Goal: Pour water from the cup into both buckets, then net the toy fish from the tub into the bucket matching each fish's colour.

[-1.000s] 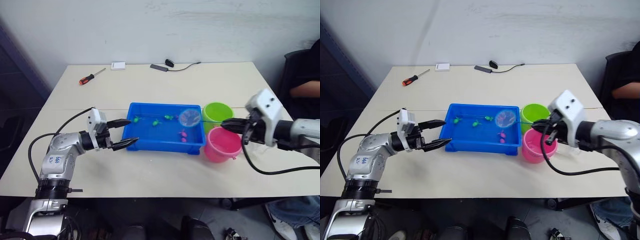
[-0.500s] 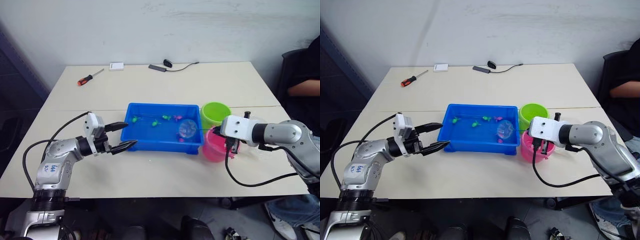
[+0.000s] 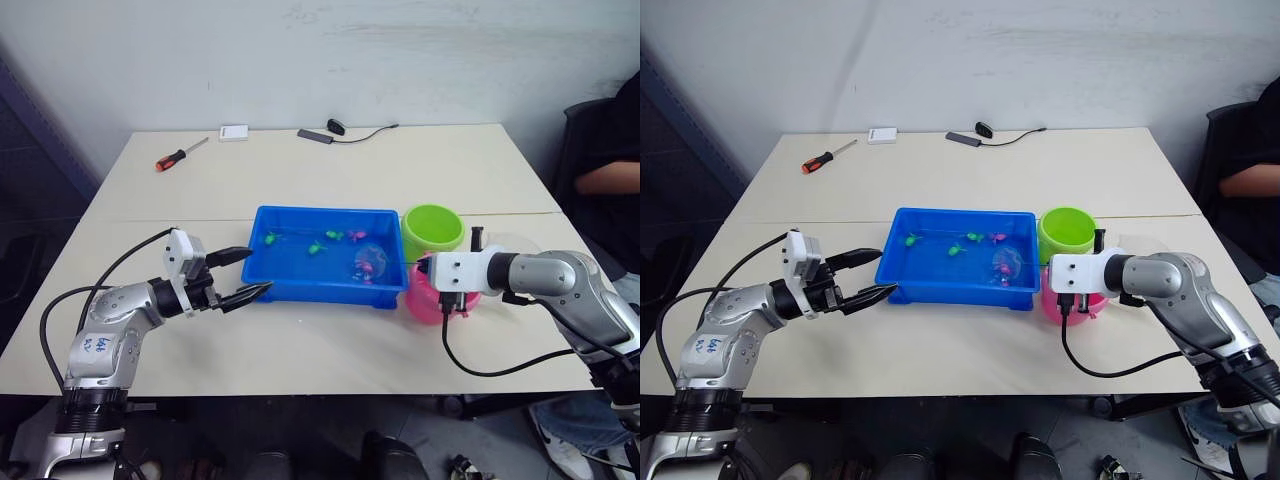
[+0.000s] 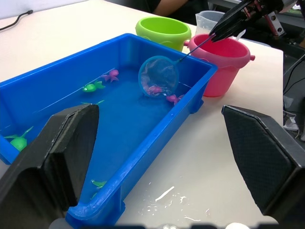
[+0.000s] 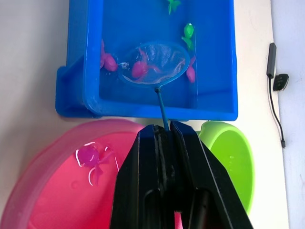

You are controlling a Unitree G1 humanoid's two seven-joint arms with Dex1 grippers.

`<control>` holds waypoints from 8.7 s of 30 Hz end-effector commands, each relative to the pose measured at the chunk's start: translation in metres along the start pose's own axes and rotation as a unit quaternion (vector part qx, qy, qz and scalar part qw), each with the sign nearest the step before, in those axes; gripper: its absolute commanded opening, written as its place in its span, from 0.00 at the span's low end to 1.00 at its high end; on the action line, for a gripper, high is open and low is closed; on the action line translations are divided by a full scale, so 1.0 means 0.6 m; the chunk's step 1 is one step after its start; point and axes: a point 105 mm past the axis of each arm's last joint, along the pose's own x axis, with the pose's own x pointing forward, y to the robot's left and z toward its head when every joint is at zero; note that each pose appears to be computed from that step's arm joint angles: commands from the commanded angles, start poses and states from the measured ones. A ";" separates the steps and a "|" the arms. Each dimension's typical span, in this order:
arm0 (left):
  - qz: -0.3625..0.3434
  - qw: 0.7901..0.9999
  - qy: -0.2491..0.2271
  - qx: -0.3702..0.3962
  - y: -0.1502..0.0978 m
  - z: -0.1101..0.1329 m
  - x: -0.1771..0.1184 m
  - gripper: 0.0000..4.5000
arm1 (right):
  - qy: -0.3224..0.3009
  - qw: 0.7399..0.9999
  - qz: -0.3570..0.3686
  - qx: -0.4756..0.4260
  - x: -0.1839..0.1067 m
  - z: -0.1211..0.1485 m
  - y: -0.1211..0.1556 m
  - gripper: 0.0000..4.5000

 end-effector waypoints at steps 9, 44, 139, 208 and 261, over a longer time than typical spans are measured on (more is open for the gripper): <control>0.008 1.000 -0.015 0.019 -0.002 0.023 -0.011 0.99 | 0.003 0.998 -0.003 -0.061 -0.004 0.004 -0.009 0.00; 0.015 0.999 -0.017 0.032 0.000 0.032 -0.018 0.99 | -0.093 0.910 0.033 0.402 -0.019 0.070 -0.040 0.00; -0.060 0.997 -0.036 0.044 0.023 0.032 0.045 0.99 | 0.133 0.887 -0.284 -0.340 -0.228 -0.056 0.117 0.00; -0.035 0.998 -0.026 0.049 0.011 0.047 -0.001 0.99 | -0.030 0.764 0.013 0.644 -0.039 0.062 -0.066 0.00; -0.030 0.999 -0.019 0.040 0.000 0.043 -0.005 0.99 | 0.049 0.653 -0.115 0.747 0.013 0.030 -0.037 0.00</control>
